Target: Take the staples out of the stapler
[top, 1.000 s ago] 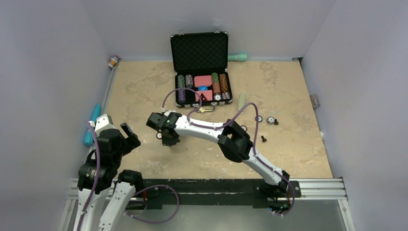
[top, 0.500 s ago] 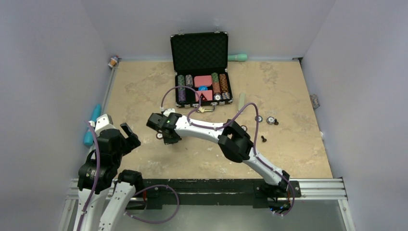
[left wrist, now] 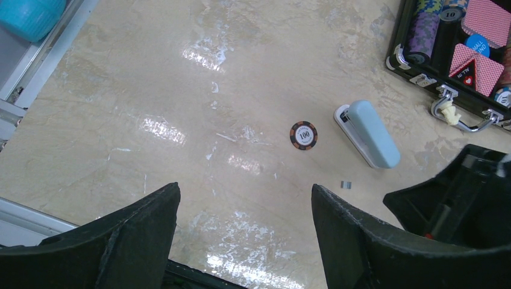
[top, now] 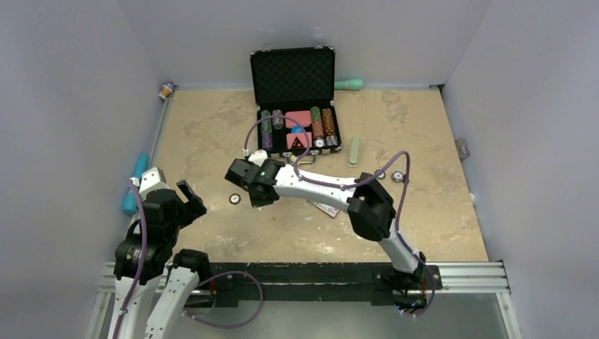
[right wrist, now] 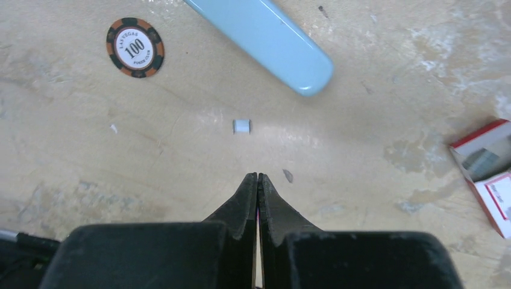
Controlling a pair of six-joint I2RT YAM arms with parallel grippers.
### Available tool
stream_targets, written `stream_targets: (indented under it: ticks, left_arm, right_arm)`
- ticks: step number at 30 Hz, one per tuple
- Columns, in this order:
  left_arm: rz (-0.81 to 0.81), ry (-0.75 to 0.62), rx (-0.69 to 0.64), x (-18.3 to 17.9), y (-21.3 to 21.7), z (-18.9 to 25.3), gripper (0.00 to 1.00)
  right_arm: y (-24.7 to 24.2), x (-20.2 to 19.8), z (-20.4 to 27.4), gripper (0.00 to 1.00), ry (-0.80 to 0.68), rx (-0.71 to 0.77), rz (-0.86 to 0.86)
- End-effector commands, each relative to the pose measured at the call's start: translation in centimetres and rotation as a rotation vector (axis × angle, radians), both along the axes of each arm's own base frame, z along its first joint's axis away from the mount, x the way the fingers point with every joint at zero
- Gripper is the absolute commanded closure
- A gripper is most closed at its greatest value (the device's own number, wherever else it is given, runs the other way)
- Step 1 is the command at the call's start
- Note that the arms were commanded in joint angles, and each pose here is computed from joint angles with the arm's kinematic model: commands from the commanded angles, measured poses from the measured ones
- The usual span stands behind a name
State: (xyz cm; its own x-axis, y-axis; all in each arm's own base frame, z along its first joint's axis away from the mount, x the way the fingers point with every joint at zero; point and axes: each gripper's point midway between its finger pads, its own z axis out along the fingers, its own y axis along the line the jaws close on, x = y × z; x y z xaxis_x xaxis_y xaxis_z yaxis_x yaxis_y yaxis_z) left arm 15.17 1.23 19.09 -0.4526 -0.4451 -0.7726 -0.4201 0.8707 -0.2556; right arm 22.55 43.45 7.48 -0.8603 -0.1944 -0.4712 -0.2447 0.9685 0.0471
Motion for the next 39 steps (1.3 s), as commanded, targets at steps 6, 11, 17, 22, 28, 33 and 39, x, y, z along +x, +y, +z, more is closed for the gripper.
stream_targets:
  ticks: [6, 11, 17, 22, 28, 33, 39]
  left_arm:
    - [-0.009, -0.03, 0.015, 0.5, 0.1, 0.5, 0.17]
    - [-0.012, -0.028, 0.016, 0.5, 0.1, 0.5, 0.17]
    - [-0.011, -0.028, 0.016, 0.5, 0.1, 0.5, 0.17]
    - [-0.01, -0.034, 0.014, 0.5, 0.1, 0.6, 0.17]
    - [-0.008, -0.034, 0.014, 0.5, 0.1, 0.6, 0.18]
    - [-0.005, -0.037, 0.014, 0.4, 0.2, 0.6, 0.18]
    - [-0.001, -0.04, 0.013, 0.4, 0.2, 0.7, 0.18]
  right_arm:
    - [0.4, 0.4, 3.5, 0.91, -0.034, 0.097, 0.092]
    - [1.4, 0.4, 1.2, 0.68, 0.005, 0.046, 0.16]
    - [2.3, 0.5, -0.6, 0.65, 0.03, 0.028, 0.166]
    - [3.0, 0.8, -2.1, 0.6, 0.043, 0.008, 0.164]
    - [2.8, 0.9, -3.1, 0.6, 0.049, -0.02, 0.157]
    - [1.9, 1.0, -3.5, 0.6, 0.046, -0.058, 0.147]
    - [1.7, 0.7, -4.0, 0.61, 0.055, -0.057, 0.148]
